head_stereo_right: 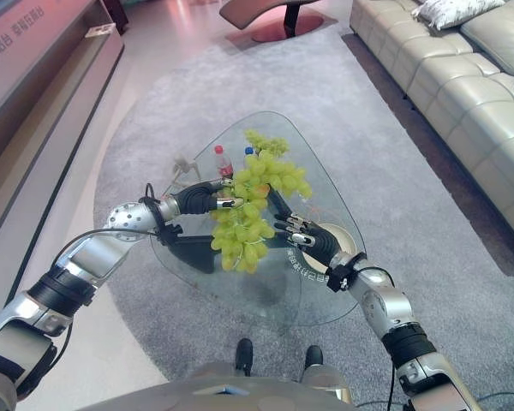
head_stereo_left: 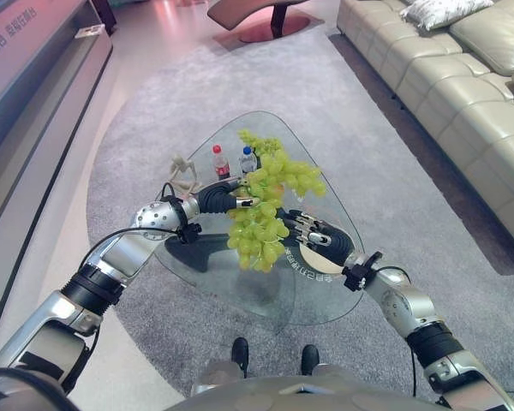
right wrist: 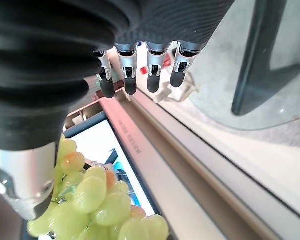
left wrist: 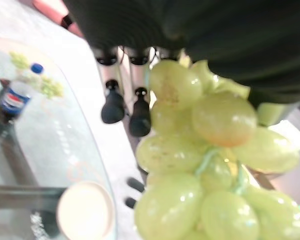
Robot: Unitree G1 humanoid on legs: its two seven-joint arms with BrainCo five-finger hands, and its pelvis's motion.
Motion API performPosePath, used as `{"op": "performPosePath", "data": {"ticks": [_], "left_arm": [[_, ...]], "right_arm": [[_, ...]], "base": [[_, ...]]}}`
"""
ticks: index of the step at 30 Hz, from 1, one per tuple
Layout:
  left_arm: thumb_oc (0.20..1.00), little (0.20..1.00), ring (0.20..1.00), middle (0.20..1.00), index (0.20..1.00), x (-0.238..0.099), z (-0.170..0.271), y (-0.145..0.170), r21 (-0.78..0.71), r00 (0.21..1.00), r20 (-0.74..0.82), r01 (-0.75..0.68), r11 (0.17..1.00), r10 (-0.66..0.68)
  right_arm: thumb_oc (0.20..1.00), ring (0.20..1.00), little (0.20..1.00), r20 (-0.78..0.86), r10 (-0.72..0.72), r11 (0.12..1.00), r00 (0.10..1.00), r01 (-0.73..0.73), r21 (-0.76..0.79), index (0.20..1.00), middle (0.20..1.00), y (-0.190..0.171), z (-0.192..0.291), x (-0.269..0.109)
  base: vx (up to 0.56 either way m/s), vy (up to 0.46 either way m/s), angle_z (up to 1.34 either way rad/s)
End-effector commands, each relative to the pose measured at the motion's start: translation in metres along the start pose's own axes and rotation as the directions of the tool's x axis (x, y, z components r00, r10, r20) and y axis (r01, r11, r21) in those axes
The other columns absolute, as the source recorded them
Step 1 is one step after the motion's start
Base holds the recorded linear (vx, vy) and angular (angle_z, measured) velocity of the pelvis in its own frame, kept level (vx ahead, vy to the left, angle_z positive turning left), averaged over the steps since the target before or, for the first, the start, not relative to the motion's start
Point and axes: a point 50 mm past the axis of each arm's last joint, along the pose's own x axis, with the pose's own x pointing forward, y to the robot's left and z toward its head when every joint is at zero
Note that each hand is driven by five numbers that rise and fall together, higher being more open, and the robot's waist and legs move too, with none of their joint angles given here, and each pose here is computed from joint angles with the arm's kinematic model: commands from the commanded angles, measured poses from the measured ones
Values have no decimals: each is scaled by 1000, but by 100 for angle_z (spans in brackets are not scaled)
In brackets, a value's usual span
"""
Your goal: Pick up fruits into the plate
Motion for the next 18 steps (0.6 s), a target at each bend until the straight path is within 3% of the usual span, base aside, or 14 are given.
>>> {"op": "performPosePath", "data": {"ticks": [1,10,18], "left_arm": [[200,200,200,200,200,13,35,7,-52,981,194,6,999,5],[200,200,200,200,200,18,52,-2,-73,963,267,61,995,-39],[200,200,200,200,200,17,48,-7,-65,968,249,56,996,-38]], "right_arm": [[1000,1000,1000,60,63,997,996,-66,50,1000,1000,16,-2,6],[1000,1000,1000,36,134,987,990,-136,86,1000,1000,31,-13,12],[1000,1000,1000,74,360,888,930,-366,279,1000,1000,62,-19,12]], "base": [[45,11,3],[44,7,1],[47,4,-1]]}}
